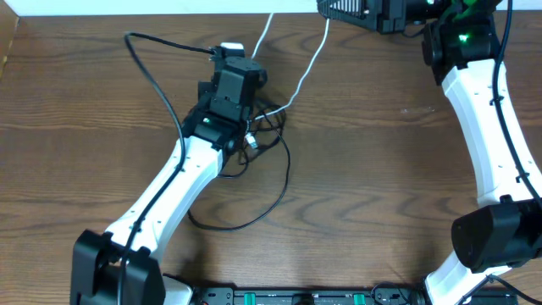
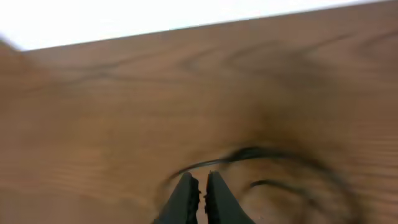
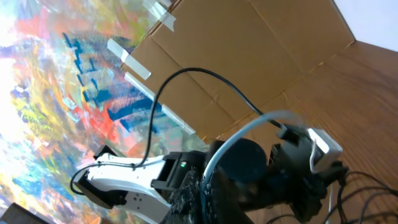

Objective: Untangle cables

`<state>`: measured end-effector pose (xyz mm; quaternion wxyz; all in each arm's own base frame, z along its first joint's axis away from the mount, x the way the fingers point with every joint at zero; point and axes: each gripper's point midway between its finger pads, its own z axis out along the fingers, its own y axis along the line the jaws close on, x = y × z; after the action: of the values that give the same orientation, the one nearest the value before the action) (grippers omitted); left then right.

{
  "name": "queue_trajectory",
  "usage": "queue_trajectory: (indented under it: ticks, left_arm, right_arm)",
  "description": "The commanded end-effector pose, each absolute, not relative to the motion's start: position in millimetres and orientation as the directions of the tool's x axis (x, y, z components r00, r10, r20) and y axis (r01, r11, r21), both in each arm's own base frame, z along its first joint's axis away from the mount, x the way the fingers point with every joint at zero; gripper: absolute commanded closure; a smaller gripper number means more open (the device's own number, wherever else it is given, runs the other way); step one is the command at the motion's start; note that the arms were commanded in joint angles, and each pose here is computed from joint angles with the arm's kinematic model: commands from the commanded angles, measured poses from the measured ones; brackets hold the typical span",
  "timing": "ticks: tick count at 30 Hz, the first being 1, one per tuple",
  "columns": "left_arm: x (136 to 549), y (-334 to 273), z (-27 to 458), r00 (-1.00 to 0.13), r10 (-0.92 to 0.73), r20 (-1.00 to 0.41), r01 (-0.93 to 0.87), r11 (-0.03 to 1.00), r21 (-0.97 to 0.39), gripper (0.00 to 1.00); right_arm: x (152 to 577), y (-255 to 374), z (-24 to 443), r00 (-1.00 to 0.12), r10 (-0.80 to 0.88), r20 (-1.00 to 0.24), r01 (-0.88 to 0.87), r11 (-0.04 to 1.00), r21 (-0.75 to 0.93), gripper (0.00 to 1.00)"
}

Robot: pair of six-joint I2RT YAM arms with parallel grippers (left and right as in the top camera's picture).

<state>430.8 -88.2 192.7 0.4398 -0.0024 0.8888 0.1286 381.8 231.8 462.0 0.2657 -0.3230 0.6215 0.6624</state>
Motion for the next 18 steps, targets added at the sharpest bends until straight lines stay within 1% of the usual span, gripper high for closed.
queue_trajectory:
  ticks: [1,2,3,5,6,7,8,10,12,14,18]
  left_arm:
    - [417,-18,219,-0.585,0.135,-0.8,-0.438,0.778,0.451,0.92]
    - [408,3,236,-0.562,0.148,-0.814,-0.546,0.672,0.5,0.92]
    - [395,23,257,-0.53,0.158,-0.833,-0.66,0.54,0.522,0.92]
    - [371,49,289,-0.467,0.163,-0.869,-0.809,0.318,0.495,0.92]
    - [361,59,300,-0.451,0.161,-0.878,-0.848,0.229,0.478,0.92]
    - [359,67,303,-0.487,0.159,-0.859,-0.834,0.208,0.512,0.92]
    - [358,74,304,-0.499,0.15,-0.853,-0.833,0.189,0.521,0.92]
    - [357,81,305,-0.505,0.141,-0.851,-0.834,0.174,0.524,0.92]
    - [358,83,303,-0.507,0.136,-0.851,-0.832,0.181,0.525,0.92]
    - [362,82,301,-0.508,0.135,-0.85,-0.825,0.206,0.526,0.92]
    - [376,81,289,-0.512,0.123,-0.85,-0.794,0.31,0.523,0.92]
  right_arm:
    - [378,226,465,-0.626,-0.06,-0.778,-0.773,-0.091,0.628,0.98]
    - [378,226,464,-0.628,-0.06,-0.776,-0.771,-0.09,0.631,0.98]
    - [379,224,464,-0.63,-0.058,-0.774,-0.769,-0.088,0.633,0.98]
    - [380,223,464,-0.632,-0.056,-0.773,-0.769,-0.085,0.634,0.99]
    - [380,223,464,-0.63,-0.056,-0.774,-0.77,-0.085,0.633,0.98]
    - [380,223,464,-0.63,-0.056,-0.774,-0.77,-0.085,0.633,0.99]
    - [380,223,464,-0.63,-0.056,-0.774,-0.77,-0.085,0.633,0.98]
    - [380,223,464,-0.63,-0.056,-0.775,-0.77,-0.085,0.632,0.98]
    - [380,223,464,-0.624,-0.055,-0.779,-0.775,-0.085,0.627,0.98]
    - [380,223,464,-0.622,-0.055,-0.781,-0.776,-0.085,0.625,0.99]
    - [380,223,464,-0.622,-0.055,-0.781,-0.777,-0.085,0.624,0.98]
